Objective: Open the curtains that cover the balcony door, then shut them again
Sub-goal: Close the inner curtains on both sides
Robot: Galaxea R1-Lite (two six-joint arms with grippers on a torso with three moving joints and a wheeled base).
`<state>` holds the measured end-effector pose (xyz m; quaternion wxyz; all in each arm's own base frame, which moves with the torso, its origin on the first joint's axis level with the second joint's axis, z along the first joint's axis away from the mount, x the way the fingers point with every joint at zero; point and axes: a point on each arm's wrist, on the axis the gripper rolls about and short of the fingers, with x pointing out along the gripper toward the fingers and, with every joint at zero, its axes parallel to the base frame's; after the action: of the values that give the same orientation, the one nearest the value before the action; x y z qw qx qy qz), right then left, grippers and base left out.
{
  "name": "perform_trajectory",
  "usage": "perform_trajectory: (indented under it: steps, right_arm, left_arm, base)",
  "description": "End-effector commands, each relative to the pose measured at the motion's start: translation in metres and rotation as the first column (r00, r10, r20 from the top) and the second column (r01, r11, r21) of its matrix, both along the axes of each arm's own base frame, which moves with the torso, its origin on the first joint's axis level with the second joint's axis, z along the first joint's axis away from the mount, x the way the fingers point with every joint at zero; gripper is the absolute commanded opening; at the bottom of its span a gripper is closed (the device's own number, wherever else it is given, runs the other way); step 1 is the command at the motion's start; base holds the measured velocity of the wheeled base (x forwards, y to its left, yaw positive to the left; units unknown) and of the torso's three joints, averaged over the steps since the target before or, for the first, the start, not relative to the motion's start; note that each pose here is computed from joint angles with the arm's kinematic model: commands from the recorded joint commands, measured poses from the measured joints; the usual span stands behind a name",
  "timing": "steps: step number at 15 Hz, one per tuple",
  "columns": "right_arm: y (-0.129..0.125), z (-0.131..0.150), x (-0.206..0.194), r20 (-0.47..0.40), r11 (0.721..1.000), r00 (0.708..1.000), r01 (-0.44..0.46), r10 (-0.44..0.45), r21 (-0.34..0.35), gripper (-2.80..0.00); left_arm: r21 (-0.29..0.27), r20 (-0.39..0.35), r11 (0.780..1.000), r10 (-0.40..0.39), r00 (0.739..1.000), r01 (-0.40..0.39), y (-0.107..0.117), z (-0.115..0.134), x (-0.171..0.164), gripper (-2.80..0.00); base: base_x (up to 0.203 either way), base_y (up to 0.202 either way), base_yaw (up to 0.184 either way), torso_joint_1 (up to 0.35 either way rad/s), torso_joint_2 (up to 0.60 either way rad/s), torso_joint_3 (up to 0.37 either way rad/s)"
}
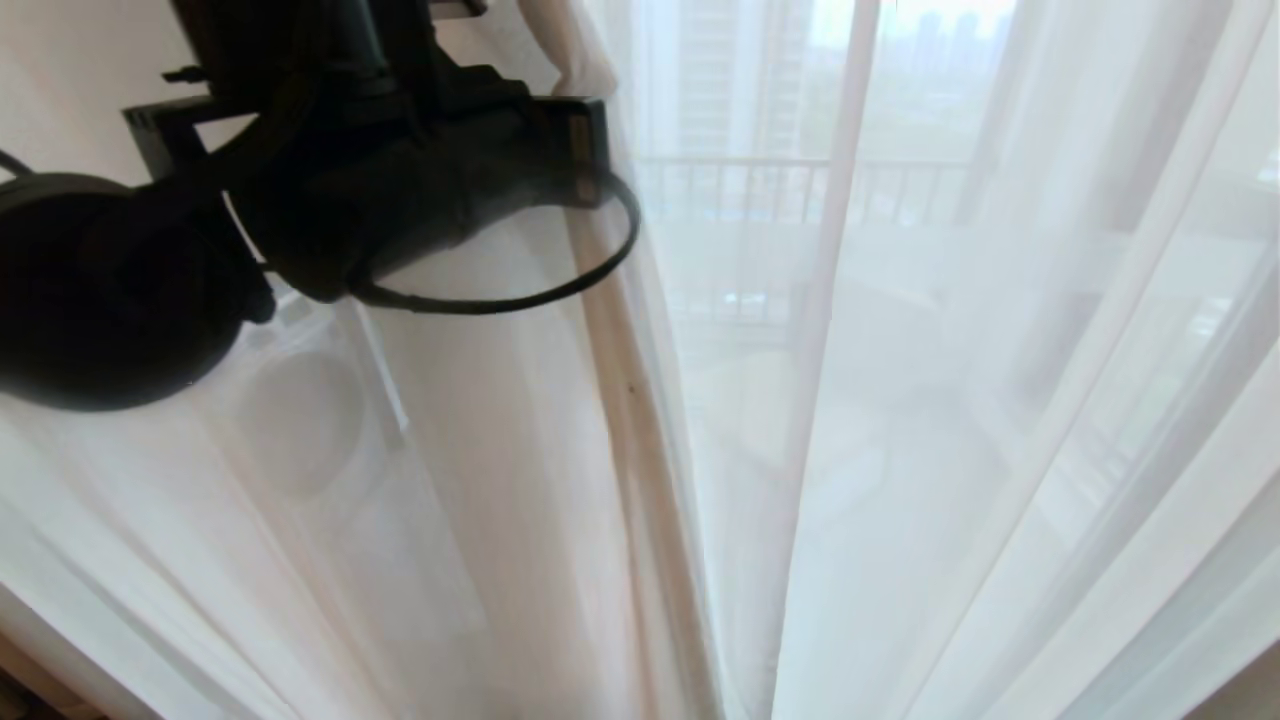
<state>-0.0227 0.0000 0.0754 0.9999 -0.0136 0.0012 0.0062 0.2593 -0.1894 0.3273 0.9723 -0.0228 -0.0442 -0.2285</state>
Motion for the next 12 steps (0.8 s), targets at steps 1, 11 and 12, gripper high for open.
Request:
perform_trajectory:
  steps: [1, 11, 12]
  right_arm:
    - [0.0, 0.0, 0.0, 0.0, 1.0, 1.0, -0.001, 0.001, 0.0, -2.8]
    - [0.0, 0.0, 0.0, 0.0, 1.0, 1.0, 0.0, 0.0, 0.0, -2.8]
    - [0.0, 0.0, 0.0, -0.001, 1.0, 1.0, 0.0, 0.0, 0.0, -2.8]
  left_arm:
    - [-0.016, 0.019, 0.99, 0.141, 0.99, -0.141, 0.049, 0.008, 0.004, -2.8]
    - [0.052, -0.068, 0.861, 0.508, 0.859, -0.506, 0.162, -0.026, 0.021, -2.8]
    - [0.047, -0.063, 0.857, 0.516, 0.854, -0.514, 0.164, -0.026, 0.021, -2.8]
  base:
    - [0.0, 0.0, 0.0, 0.0, 0.0, 0.0]
    - [0.0, 0.0, 0.0, 0.0, 0.0, 0.0]
    - [0.0, 0.0, 0.0, 0.0, 0.0, 0.0]
